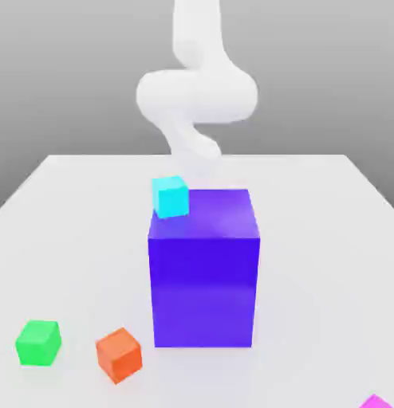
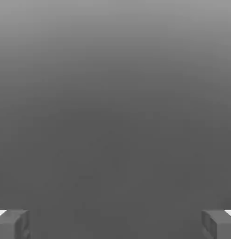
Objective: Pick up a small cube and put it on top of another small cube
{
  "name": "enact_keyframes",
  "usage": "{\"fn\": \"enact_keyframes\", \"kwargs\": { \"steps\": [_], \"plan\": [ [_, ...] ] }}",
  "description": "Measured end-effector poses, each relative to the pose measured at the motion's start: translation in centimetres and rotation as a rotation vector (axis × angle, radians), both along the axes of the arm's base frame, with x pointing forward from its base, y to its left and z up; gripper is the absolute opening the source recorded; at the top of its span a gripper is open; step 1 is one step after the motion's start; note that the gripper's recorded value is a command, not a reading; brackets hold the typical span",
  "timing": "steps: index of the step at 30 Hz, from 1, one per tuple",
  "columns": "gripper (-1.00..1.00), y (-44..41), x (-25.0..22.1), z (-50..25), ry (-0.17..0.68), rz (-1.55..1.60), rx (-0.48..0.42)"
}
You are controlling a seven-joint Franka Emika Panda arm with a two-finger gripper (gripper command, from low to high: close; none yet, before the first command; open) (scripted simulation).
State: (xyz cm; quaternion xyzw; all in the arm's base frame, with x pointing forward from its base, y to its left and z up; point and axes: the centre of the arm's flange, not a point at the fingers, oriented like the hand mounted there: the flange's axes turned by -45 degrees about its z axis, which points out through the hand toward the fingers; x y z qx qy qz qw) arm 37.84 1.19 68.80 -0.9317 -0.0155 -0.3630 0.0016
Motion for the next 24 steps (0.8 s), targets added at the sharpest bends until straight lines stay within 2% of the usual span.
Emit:
{"fn": "enact_keyframes", "kwargs": {
  "steps": [6,13,24],
  "plan": [
    [0.0,3.6,7.1,-6.7,0.138,0.105,-0.049],
    [0.0,8.5,13.2,-16.1,0.29,0.231,-0.104],
    [0.0,17.0,17.5,-33.9,0.527,0.444,-0.19]
  ]
}}
